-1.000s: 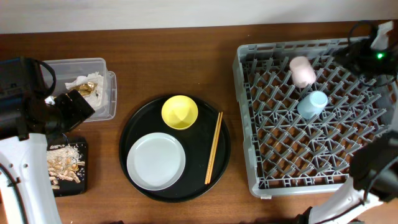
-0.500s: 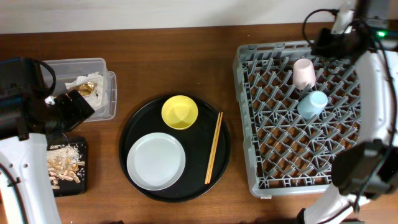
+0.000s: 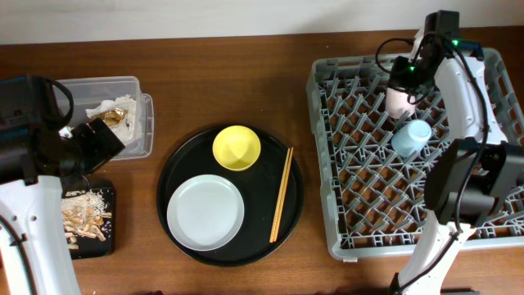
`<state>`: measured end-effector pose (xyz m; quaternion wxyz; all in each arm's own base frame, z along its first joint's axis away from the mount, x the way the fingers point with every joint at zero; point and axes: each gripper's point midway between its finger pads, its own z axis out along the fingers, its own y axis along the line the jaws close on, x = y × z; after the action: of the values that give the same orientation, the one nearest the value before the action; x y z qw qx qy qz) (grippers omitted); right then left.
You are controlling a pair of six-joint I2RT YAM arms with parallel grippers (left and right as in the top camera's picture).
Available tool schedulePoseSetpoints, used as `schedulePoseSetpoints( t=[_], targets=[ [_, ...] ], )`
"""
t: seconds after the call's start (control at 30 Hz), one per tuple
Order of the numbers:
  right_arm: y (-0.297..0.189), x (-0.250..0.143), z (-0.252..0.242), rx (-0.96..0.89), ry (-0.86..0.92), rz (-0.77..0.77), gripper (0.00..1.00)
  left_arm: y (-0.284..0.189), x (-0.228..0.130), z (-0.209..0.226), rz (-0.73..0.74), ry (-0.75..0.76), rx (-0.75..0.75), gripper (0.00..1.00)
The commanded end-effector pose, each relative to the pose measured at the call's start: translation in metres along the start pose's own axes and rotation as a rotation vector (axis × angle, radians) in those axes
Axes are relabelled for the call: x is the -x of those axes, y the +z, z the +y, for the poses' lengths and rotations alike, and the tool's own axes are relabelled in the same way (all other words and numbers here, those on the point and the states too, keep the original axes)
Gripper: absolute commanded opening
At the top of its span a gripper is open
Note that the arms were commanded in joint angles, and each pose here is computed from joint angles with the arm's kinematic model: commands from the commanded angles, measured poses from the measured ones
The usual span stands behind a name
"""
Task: Sort waste into correct bins and load items into the dishwasher rack
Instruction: 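Lift the right gripper away from the pink cup, then reach the right gripper to the yellow bowl and grasp its rim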
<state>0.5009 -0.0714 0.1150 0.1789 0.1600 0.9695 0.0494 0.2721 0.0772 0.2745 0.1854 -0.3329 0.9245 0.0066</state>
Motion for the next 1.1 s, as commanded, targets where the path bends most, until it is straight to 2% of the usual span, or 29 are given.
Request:
schedulePoseSetpoints(
  t=[0.0,0.13,0.3,0.37,0.4,0.47,0.5,0.6,0.7,0.73,0.83,0.9,0.97,1.0,1.07],
  targets=[
    [-0.040,0.008,-0.040,-0.150,0.065,-0.044,0.04,-0.003,0.002,0.000,-0.012,-0.011,-0.008,0.99],
    [-0.077,0.013,-0.044,-0.170,0.076,-0.068,0.04,-0.003,0.002,0.000,-0.012,-0.011,-0.008,1.00],
    [-0.122,0.019,-0.027,-0.127,0.061,-0.115,0.04,-0.003,0.003,0.000,-0.013,-0.011,-0.008,0.99],
    [-0.138,0.013,0.008,0.025,0.019,-0.103,0.04,-0.003,0.002,0.000,-0.012,-0.011,-0.008,0.99],
    [-0.147,0.007,0.033,0.135,-0.058,-0.092,0.04,-0.003,0.002,0.000,-0.012,-0.011,-0.008,0.99],
    [-0.177,-0.020,0.103,0.471,-0.353,-0.074,0.10,-0.003,0.002,0.000,-0.012,-0.011,-0.008,0.99],
    [-0.189,-0.034,0.125,0.568,-0.432,-0.061,0.15,-0.003,0.002,0.000,-0.012,-0.011,-0.008,0.99],
    [-0.204,-0.082,0.182,0.692,-0.591,0.028,0.25,-0.003,0.002,0.000,-0.012,-0.011,-0.008,0.99],
    [-0.189,-0.120,0.223,0.627,-0.745,0.093,0.40,-0.003,0.002,0.000,-0.012,-0.011,-0.008,0.99],
    [-0.181,-0.132,0.237,0.586,-0.804,0.103,0.53,-0.003,0.002,0.000,-0.012,-0.011,-0.008,0.99],
    [-0.145,-0.160,0.272,0.402,-0.877,0.113,0.58,-0.003,0.002,0.000,-0.012,-0.011,-0.008,0.99],
    [-0.120,-0.177,0.289,0.290,-0.902,0.105,0.72,-0.003,0.002,0.000,-0.012,-0.011,-0.008,0.99],
    [-0.094,-0.198,0.312,0.253,-0.928,0.104,0.74,-0.003,0.002,0.000,-0.012,-0.011,-0.008,0.99],
    [-0.082,-0.209,0.323,0.255,-0.940,0.107,0.72,-0.003,0.002,0.000,-0.012,-0.011,-0.008,0.99],
    [-0.057,-0.228,0.344,0.259,-0.950,0.105,0.59,-0.003,0.002,0.000,-0.012,-0.011,-0.008,0.99]
  ],
)
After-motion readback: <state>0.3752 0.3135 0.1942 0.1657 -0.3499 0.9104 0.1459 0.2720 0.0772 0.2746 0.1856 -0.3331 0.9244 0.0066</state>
